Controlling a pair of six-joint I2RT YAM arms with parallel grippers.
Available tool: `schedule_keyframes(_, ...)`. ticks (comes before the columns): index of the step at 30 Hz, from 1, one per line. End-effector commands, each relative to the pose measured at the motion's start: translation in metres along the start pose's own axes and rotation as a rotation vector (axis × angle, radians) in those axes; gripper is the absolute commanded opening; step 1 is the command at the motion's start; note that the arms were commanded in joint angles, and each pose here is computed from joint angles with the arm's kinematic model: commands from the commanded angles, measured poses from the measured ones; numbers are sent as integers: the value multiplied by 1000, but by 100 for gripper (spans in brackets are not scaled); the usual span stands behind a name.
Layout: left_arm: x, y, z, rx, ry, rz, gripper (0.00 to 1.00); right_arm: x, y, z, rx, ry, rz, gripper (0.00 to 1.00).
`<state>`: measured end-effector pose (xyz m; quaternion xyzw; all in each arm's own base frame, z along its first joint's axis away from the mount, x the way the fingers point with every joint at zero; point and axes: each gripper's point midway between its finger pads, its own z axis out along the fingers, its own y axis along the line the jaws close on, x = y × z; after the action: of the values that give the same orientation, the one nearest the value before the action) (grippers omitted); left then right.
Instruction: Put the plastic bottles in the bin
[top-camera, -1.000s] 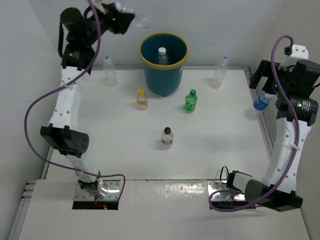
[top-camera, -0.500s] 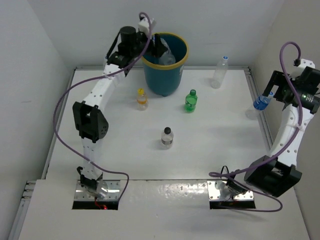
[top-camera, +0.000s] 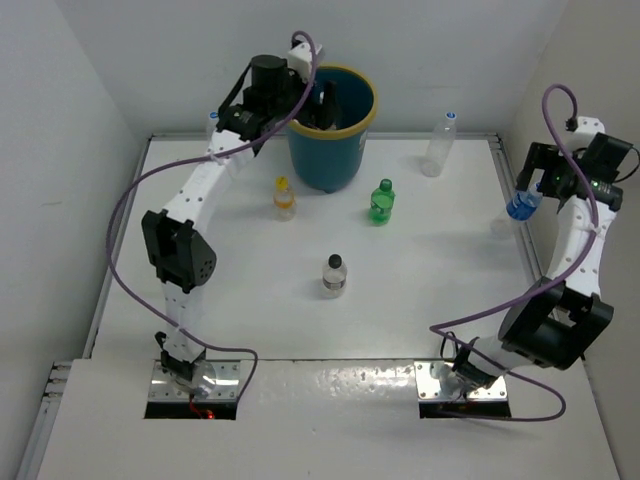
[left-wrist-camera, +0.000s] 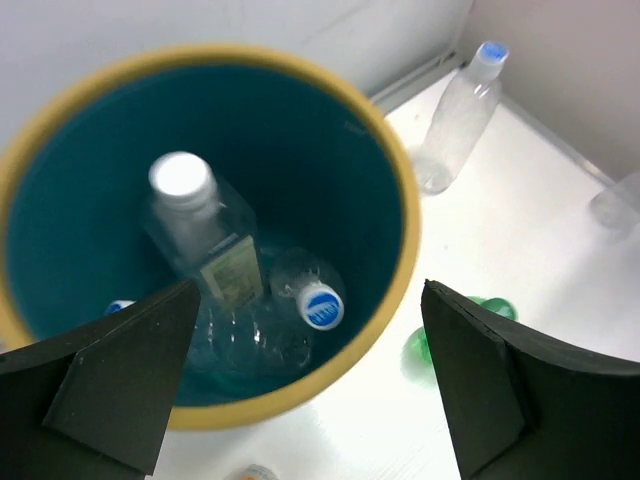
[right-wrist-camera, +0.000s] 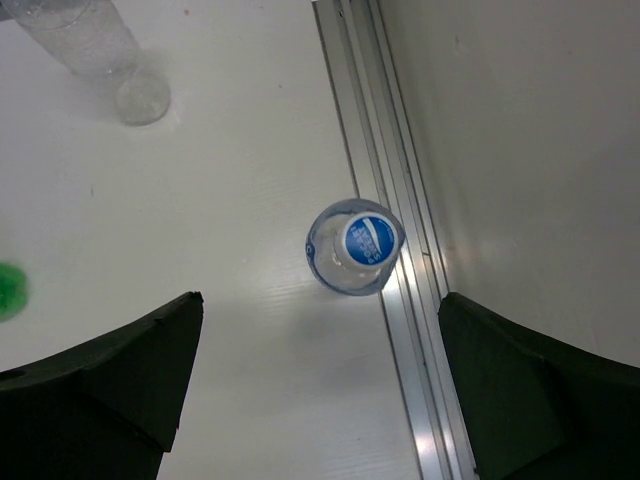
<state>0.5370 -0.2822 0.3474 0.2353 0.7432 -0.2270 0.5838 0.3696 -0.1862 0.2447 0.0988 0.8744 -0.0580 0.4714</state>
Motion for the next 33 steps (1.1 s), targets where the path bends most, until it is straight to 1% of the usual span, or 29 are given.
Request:
schedule_keyframes(1,-92,-9,-66,33,-201,50,100,-18,12,19,-11,-84,-79,100)
schedule_keyframes(3,-100,-3,-79,24,-219,41,100,-10,20,27,-21,-65,-97,100)
schedule_keyframes(4,-92,3,-79,22,-193,32,100,-10,18,32,-8,-70,-102,100)
schedule_keyframes(5,-96,1,-86,22,-199,34,100,-7,22,37,-15,-62,-110,100)
schedule_keyframes(6,-88,7,-87,19,-181,26,100,-7,22,40,-9,-65,-118,100)
schedule_keyframes(7,-92,10,-94,10,-188,28,100,-4,19,45,12,-53,-129,100)
schedule_keyframes(11,-89,13,-100,-1,-181,24,100,1,14,55,74,-40,-170,100)
schedule_keyframes(13,-84,19,-99,-10,-171,18,100,0,13,54,89,-40,-174,100)
schedule_keyframes(16,-78,24,-98,-19,-160,12,100,-6,16,45,78,-79,-192,100)
schedule_keyframes(18,-78,22,-98,-9,-159,4,100,-12,22,36,54,-117,-205,100)
schedule_keyframes(21,-78,21,-98,0,-159,5,100,-16,23,34,51,-135,-207,100)
schedule_keyframes(27,-74,17,-93,9,-150,2,100,-8,-1,46,146,-114,-191,100)
schedule_keyframes(32,-75,16,-98,9,-151,12,100,12,-15,63,168,-72,-174,100)
schedule_keyframes(33,-75,16,-98,9,-151,12,100,10,-16,64,170,-83,-169,100)
